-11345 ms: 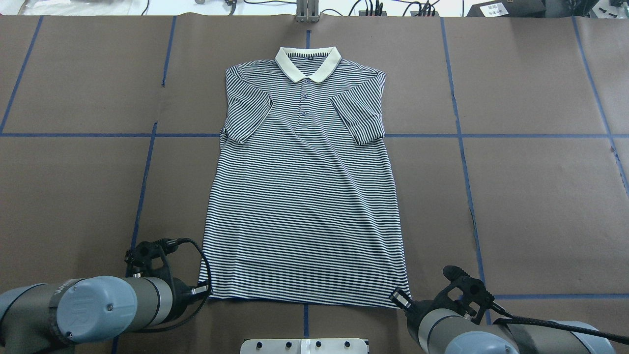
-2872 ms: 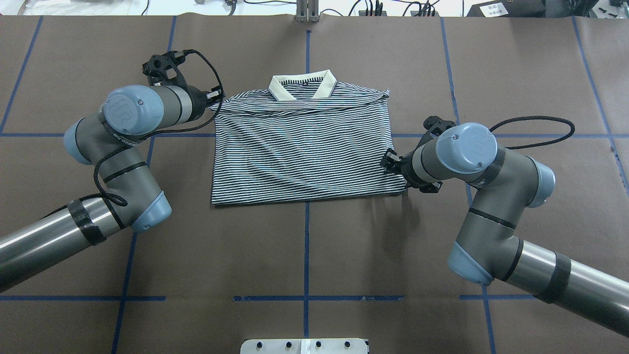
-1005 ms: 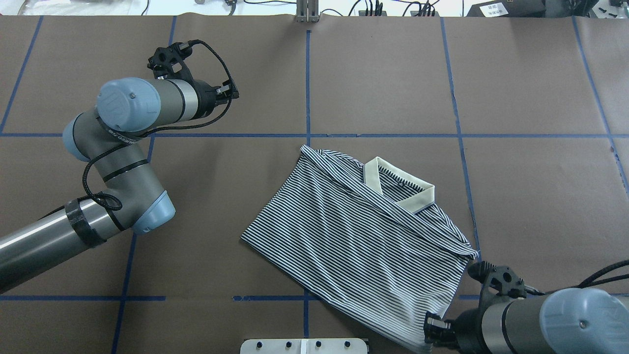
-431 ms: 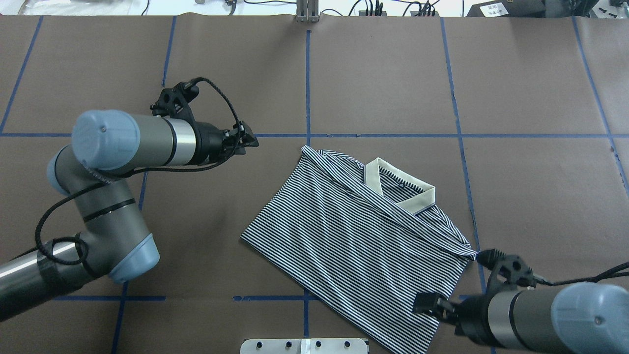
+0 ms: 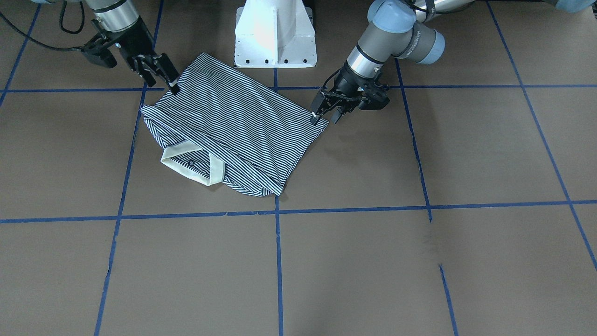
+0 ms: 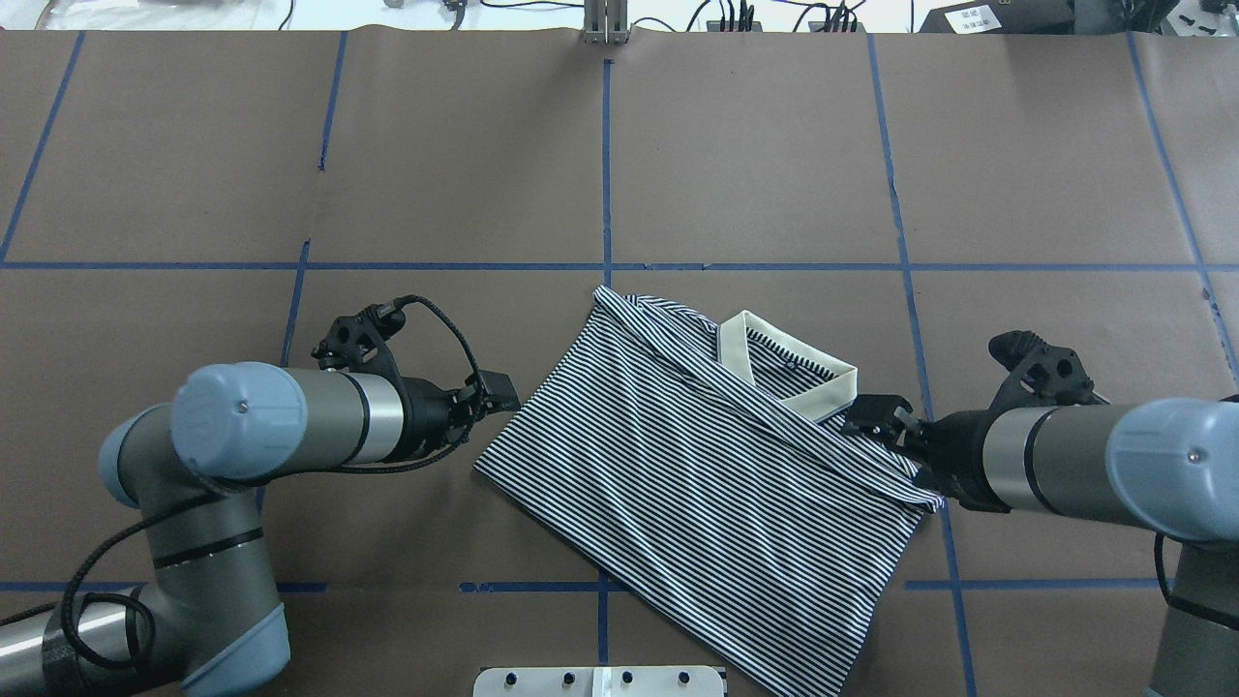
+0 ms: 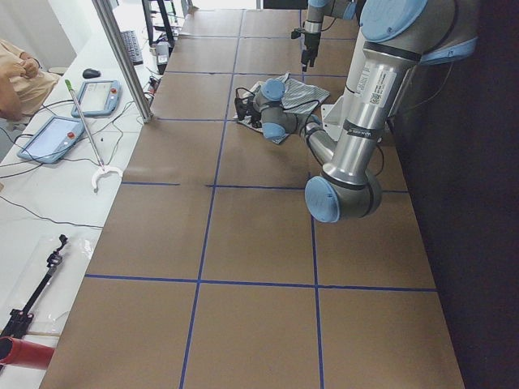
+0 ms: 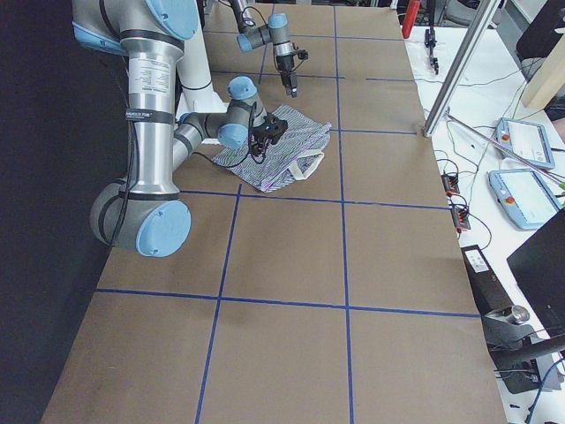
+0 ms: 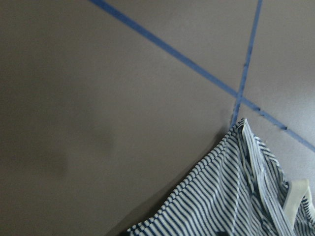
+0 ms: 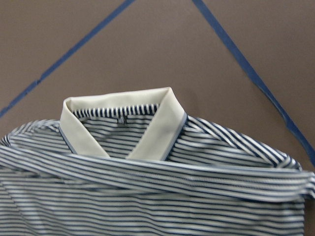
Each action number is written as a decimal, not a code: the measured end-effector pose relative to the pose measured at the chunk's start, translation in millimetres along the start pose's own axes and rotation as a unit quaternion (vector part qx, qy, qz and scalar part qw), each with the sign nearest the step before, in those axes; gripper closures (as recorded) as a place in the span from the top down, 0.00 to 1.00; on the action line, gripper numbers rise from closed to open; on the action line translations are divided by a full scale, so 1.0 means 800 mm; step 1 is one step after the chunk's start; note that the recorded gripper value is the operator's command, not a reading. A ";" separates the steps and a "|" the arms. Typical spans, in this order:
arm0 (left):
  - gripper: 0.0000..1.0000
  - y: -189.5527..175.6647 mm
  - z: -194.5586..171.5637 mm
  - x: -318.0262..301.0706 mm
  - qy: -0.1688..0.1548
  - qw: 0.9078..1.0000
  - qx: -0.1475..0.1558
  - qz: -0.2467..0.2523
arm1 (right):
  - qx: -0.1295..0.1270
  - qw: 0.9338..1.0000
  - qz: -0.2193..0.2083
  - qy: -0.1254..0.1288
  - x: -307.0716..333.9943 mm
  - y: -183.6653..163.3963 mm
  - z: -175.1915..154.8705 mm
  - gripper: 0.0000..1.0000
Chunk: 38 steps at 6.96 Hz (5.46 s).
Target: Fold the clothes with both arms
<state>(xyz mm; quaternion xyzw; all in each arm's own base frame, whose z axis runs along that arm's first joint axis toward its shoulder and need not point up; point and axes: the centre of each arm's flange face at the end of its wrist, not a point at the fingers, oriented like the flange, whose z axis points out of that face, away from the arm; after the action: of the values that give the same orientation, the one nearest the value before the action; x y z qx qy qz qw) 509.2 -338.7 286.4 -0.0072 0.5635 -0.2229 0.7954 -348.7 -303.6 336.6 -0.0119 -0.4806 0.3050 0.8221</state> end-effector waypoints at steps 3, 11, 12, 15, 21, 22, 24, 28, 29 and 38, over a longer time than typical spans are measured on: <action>0.70 0.041 0.030 -0.002 -0.066 0.998 0.001 -0.001 | 0.027 1.000 0.002 -0.008 -0.032 -0.034 0.030 1.00; 0.00 0.037 0.045 -0.017 -0.106 0.994 0.034 0.002 | 0.035 0.999 0.005 0.014 -0.021 -0.043 0.060 1.00; 0.00 0.035 0.042 -0.015 -0.107 0.994 0.036 0.001 | 0.036 0.999 0.005 0.016 -0.019 -0.043 0.063 1.00; 0.00 -0.019 0.012 0.003 -0.124 0.989 0.075 0.041 | 0.036 0.999 0.004 0.019 -0.018 -0.043 0.069 1.00; 0.48 -0.335 0.096 0.098 -0.076 0.971 0.208 0.091 | 0.022 1.000 -0.001 -0.007 -0.052 -0.030 0.064 1.00; 0.51 -0.350 0.098 0.104 -0.071 0.970 0.211 0.097 | 0.022 1.000 -0.002 -0.014 -0.068 -0.027 0.068 1.00; 0.51 -0.349 0.071 0.098 -0.042 0.974 0.195 0.110 | 0.023 0.999 -0.003 -0.022 -0.107 -0.019 0.085 1.00; 0.52 -0.325 -0.017 0.022 -0.011 0.979 0.166 0.119 | 0.016 0.990 -0.130 0.048 -0.224 0.059 0.150 1.00; 0.52 -0.324 -0.020 0.020 -0.010 0.979 0.166 0.119 | 0.015 0.981 -0.177 0.072 -0.235 0.080 0.165 1.00; 0.51 -0.319 -0.021 0.020 -0.008 0.980 0.162 0.115 | 0.038 0.995 -0.022 0.089 -0.204 0.163 0.178 0.81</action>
<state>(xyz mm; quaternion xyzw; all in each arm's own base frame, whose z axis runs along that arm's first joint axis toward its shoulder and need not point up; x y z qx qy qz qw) 410.3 -570.1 332.8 0.1848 0.5108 -0.2180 0.8108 -583.8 -320.0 244.2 0.0029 -0.3939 0.3028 0.8679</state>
